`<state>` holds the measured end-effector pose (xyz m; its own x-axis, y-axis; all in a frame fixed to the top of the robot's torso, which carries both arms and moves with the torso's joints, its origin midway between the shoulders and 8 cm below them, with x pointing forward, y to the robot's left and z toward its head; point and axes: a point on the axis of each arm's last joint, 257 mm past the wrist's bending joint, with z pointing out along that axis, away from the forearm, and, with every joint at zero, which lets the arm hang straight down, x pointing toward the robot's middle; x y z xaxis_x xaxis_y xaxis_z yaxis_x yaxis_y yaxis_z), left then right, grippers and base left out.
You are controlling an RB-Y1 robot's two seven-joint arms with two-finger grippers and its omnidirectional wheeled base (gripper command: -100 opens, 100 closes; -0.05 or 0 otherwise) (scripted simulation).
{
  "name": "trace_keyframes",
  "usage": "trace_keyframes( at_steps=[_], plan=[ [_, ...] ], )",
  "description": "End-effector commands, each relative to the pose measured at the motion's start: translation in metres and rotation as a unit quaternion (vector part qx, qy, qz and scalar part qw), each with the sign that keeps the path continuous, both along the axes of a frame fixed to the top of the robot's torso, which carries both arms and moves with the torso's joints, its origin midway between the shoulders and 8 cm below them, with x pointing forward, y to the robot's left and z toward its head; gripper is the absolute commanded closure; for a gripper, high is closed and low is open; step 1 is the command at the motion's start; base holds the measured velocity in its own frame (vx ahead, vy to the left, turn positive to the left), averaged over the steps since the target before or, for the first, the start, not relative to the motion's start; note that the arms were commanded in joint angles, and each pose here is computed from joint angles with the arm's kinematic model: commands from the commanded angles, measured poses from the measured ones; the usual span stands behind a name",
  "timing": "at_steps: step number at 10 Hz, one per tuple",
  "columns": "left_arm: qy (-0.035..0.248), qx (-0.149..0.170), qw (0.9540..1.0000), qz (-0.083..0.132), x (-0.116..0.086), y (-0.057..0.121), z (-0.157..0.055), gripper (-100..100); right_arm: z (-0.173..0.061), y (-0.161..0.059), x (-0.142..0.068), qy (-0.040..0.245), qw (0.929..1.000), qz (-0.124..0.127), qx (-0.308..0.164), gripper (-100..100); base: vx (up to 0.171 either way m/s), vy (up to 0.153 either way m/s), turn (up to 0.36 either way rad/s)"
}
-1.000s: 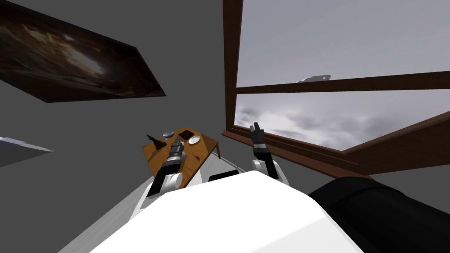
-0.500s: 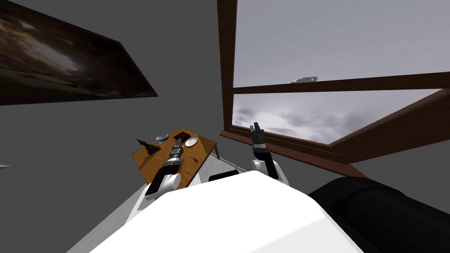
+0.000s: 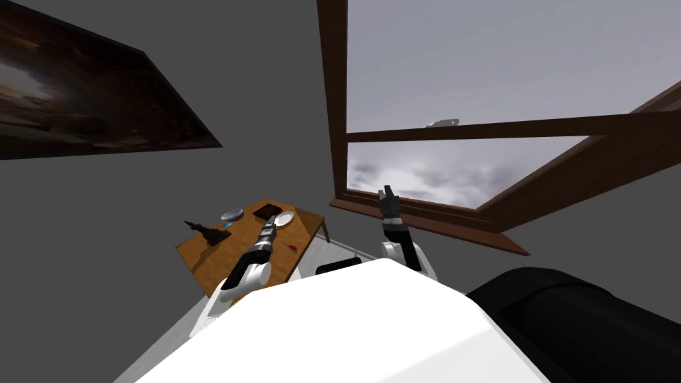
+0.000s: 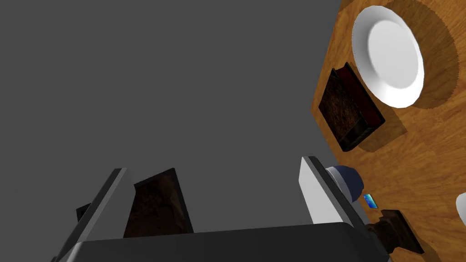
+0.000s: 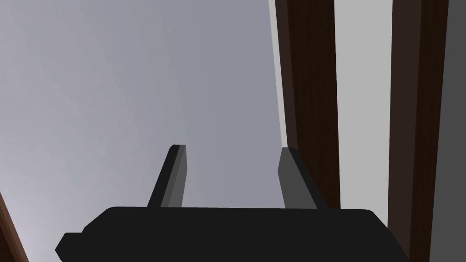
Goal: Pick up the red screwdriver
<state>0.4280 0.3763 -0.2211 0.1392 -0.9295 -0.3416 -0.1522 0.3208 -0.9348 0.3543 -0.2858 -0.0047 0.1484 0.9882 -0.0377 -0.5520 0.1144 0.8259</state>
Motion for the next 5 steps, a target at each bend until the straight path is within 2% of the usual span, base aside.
trace_keyframes(
  at_steps=[1, 2, 5],
  plan=[
    [0.027, -0.003, 0.9996, 0.005, -0.002, 0.004, -0.015, -100, 0.000, 0.000, 0.000, 0.000, 1.0000, 0.000, 0.000, 0, 0.009, 0.031, -0.107],
    [0.050, -0.004, 0.9986, 0.014, -0.004, 0.014, -0.032, -100, 0.000, 0.000, 0.000, 0.000, 1.0000, 0.000, 0.000, 0, 0.008, 0.033, -0.191],
    [0.105, -0.013, 0.9941, 0.024, -0.012, 0.024, -0.064, -100, 0.000, 0.000, 0.000, 0.000, 1.0000, 0.000, 0.000, 0, 0.007, 0.029, -0.143]
  ],
)
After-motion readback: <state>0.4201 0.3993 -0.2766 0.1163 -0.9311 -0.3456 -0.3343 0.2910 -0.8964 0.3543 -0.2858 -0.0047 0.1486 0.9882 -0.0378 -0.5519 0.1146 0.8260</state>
